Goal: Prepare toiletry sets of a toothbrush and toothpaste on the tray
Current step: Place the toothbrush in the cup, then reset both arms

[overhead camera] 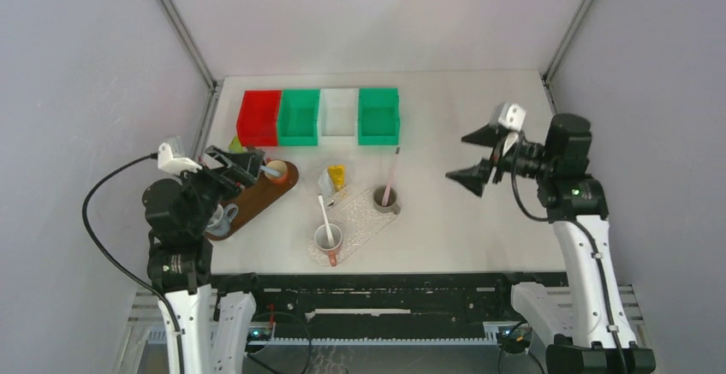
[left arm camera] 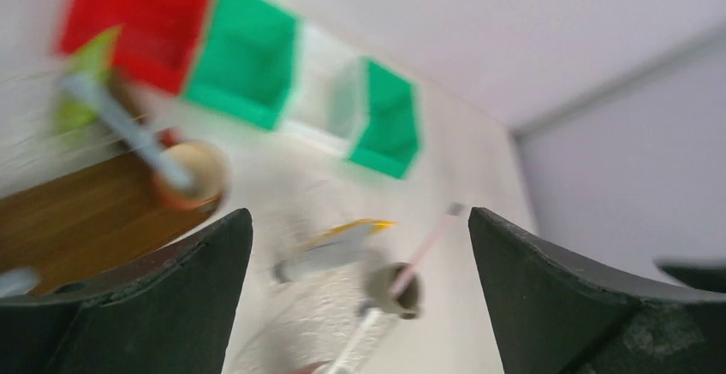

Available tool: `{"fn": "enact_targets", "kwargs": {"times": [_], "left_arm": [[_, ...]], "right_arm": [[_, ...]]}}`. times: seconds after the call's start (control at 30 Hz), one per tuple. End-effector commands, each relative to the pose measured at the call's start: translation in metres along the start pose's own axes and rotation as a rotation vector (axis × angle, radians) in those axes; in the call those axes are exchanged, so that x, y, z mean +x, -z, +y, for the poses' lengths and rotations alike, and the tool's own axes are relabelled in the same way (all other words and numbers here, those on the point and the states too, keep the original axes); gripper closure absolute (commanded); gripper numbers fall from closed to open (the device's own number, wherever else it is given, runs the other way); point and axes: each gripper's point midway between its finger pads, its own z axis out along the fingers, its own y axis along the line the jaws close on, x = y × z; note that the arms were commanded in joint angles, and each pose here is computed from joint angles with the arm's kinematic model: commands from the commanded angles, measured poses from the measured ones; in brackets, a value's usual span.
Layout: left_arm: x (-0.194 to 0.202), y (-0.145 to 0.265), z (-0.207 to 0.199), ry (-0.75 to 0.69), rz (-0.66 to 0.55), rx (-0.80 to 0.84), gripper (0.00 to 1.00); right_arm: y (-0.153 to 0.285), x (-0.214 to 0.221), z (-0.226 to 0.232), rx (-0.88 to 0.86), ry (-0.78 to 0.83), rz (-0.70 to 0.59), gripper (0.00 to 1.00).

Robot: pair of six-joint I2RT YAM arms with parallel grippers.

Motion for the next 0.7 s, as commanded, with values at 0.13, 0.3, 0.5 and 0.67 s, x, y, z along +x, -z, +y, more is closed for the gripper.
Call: {"fn": "enact_targets", "kwargs": {"times": [0.13, 0.3, 0.5, 0.67], "left_arm": [[-0.086, 0.083, -0.177, -0.126, -0.12, 0.685, 0.0], [-0.133, 0.117, -0.227, -0.1, -0.225, 0.847, 0.0], [-0.154, 0.146, -0.253, -0.139, -0.276, 0.916, 0.0], [-0.158, 0.154, -0.255, -0.153, -0.307, 0.918, 0.0]], "right_arm": [[0.066, -0.166, -0.047, 0.508, 0.004, -0.131, 0.0], [0.08, -0.226, -0.022, 0.466, 0.0, -0.23, 0.0], [0.1, -0.274, -0.015, 0.547, -0.165, -0.375, 0.0], [0.114, -0.295, -0.01, 0.592, -0.134, -0.413, 0.0]]}}
